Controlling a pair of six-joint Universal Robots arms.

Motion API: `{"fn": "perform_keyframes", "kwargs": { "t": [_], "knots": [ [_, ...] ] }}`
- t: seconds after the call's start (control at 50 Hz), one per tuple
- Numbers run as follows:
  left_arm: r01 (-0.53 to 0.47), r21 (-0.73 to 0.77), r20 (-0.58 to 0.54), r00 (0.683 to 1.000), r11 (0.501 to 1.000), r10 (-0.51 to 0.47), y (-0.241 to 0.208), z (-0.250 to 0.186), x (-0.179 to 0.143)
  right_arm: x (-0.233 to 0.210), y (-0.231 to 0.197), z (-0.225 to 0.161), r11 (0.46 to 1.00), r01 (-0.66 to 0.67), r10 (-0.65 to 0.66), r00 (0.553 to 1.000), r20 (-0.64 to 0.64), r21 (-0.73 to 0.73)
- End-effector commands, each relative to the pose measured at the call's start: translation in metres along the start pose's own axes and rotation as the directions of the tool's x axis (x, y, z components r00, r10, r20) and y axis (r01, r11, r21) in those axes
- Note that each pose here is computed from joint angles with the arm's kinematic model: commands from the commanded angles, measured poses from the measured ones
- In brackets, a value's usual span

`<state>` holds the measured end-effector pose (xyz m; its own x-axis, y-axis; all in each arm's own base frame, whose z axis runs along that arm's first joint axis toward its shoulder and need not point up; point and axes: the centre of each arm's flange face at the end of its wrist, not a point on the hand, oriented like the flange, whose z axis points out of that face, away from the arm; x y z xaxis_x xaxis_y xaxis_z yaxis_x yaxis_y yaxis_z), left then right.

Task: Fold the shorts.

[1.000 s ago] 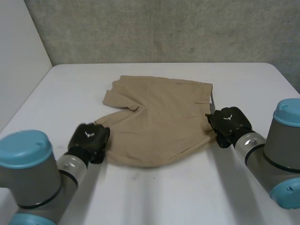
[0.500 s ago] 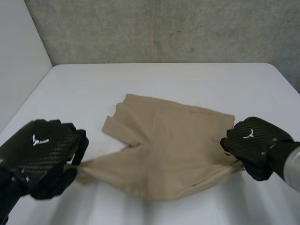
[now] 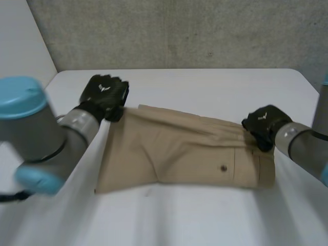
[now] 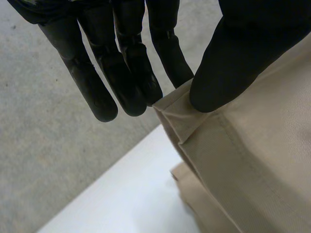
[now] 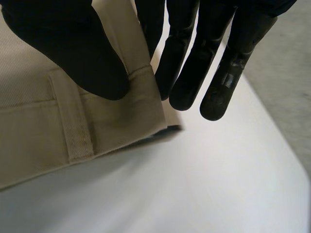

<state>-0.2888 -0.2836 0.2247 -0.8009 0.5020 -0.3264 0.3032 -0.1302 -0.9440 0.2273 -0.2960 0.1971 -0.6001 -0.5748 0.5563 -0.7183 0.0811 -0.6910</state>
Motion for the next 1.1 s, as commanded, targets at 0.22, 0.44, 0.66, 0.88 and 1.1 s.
{"fn": "perform_keyframes", "kwargs": {
  "t": [0.22, 0.44, 0.66, 0.88, 1.1],
  "knots": [
    [-0.122, 0.215, 0.039, 0.992, 0.969, 0.117, 0.061, 0.152, 0.015, 0.007, -0.009, 0.099, 0.973, 0.060, 0.016, 0.945, -0.325, 0.222],
    [-0.156, 0.361, 0.070, 0.988, 0.919, 0.139, 0.065, 0.158, 0.022, 0.020, -0.018, 0.115, 0.967, 0.053, 0.052, 0.915, -0.400, 0.248],
    [-0.153, 0.398, 0.110, 0.987, 0.905, 0.118, -0.012, 0.102, 0.004, 0.058, -0.066, 0.028, 0.896, -0.141, 0.308, 0.881, -0.360, 0.422],
    [0.015, 0.159, 0.016, 1.000, 0.987, -0.017, -0.005, 0.014, 0.008, 0.000, -0.008, -0.014, 0.911, -0.392, 0.408, 0.902, -0.142, 0.127],
    [0.188, -0.083, -0.039, 0.981, 0.979, -0.192, 0.031, -0.049, 0.022, -0.029, 0.039, -0.009, 0.879, -0.475, 0.477, 0.877, -0.055, 0.052]
  ]
}}
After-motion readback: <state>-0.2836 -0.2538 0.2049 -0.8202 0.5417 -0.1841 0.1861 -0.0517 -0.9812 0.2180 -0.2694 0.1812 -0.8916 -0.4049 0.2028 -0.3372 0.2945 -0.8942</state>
